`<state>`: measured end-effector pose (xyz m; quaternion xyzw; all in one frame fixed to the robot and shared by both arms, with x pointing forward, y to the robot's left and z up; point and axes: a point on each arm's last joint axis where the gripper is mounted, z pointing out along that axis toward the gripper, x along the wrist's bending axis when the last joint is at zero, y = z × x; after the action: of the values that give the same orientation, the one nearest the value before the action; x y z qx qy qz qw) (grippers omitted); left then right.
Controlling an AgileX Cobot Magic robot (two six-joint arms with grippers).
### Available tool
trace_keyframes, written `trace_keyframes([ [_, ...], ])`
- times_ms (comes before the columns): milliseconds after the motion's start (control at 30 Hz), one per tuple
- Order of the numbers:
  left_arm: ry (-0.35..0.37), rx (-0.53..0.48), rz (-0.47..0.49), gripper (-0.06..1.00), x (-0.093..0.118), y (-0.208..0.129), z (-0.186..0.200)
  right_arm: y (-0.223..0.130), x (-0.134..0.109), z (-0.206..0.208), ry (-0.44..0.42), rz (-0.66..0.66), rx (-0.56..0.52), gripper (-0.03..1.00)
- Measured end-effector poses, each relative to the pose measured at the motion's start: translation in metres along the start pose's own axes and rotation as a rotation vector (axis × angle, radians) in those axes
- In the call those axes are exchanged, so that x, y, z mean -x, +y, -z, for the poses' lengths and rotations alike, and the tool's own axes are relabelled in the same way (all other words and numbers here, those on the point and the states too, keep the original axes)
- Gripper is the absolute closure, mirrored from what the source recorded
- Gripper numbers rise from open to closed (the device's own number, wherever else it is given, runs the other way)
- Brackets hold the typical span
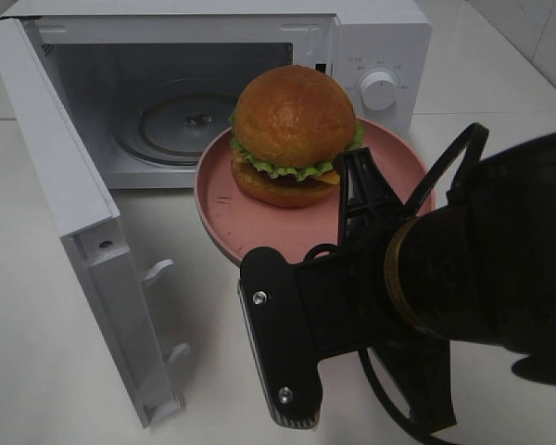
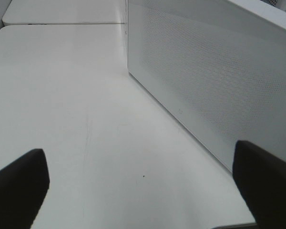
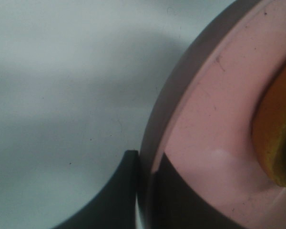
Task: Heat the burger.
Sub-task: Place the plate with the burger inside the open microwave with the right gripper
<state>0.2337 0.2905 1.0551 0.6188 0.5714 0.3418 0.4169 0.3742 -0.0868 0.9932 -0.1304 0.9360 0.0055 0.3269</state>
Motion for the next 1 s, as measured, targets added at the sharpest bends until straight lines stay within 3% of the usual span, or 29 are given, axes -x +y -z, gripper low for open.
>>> trace_keyframes([
  [300, 0.000, 0.000, 0.000, -0.04, 0.000, 0.000, 0.000, -0.012, 0.012, -0.010, 0.001, 0.062, -0.002, 0.91],
  [733, 0.000, 0.000, 0.000, -0.04, 0.000, 0.000, 0.000, -0.027, 0.030, -0.024, -0.030, 0.133, 0.074, 0.91],
  [1000, 0.000, 0.000, 0.000, -0.04, 0.000, 0.000, 0.000, -0.044, 0.034, -0.035, 0.039, 0.229, 0.111, 0.91],
])
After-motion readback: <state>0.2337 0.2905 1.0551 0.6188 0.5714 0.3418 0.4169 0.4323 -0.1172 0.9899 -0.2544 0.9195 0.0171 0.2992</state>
